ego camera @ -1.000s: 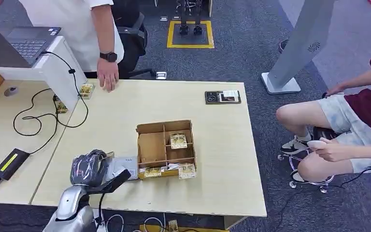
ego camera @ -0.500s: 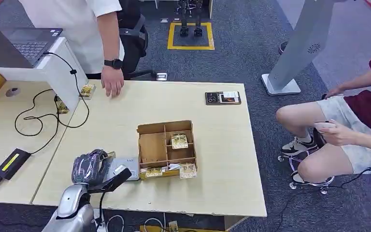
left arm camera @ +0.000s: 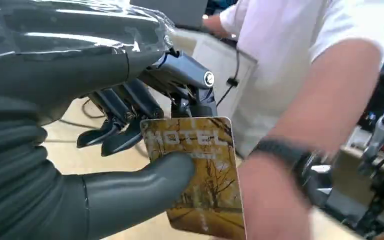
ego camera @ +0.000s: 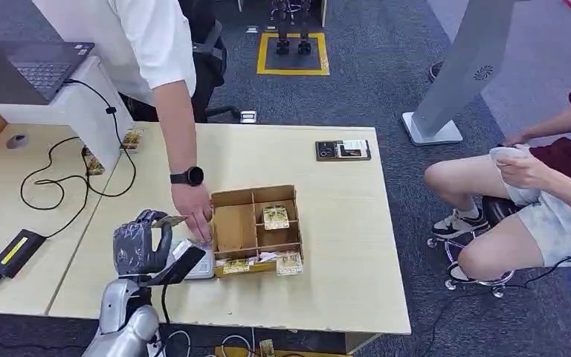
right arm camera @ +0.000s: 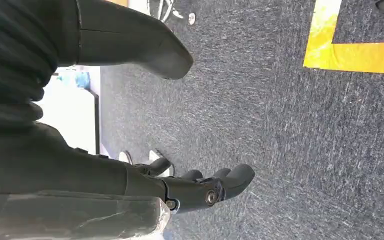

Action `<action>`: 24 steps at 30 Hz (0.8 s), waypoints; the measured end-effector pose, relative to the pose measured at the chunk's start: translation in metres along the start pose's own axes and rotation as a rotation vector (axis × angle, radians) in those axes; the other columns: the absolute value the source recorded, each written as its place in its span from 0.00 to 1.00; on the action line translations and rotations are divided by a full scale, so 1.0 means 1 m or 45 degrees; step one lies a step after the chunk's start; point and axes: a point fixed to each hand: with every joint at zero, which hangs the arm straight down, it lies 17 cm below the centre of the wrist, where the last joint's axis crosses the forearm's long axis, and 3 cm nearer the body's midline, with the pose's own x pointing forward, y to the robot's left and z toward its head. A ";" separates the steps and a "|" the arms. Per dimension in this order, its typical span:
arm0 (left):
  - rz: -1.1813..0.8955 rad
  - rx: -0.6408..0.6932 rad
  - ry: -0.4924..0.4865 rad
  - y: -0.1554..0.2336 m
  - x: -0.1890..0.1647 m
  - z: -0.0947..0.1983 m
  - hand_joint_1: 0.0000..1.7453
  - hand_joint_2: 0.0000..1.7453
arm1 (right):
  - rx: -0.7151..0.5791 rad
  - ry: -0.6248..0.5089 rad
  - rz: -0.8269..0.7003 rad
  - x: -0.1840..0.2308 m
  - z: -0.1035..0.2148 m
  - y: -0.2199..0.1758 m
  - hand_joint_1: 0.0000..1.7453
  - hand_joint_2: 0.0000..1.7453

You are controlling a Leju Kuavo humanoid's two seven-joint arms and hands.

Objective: Pass the card to the sensor for recognition and then transmit it.

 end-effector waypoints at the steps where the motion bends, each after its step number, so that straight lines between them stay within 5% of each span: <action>1: 0.019 0.025 -0.009 0.006 0.007 -0.006 1.00 1.00 | -0.001 -0.001 0.005 0.000 0.000 0.000 0.00 1.00; 11: 0.125 0.180 -0.085 0.046 0.046 -0.047 1.00 1.00 | -0.006 -0.006 0.029 0.003 0.000 0.000 0.00 1.00; 18: 0.140 0.202 -0.095 0.052 0.052 -0.053 0.94 1.00 | -0.004 -0.012 0.034 0.005 0.001 0.001 0.00 1.00; 24: 0.161 0.208 -0.092 0.054 0.053 -0.055 1.00 1.00 | -0.005 -0.013 0.036 0.006 0.001 0.000 0.00 1.00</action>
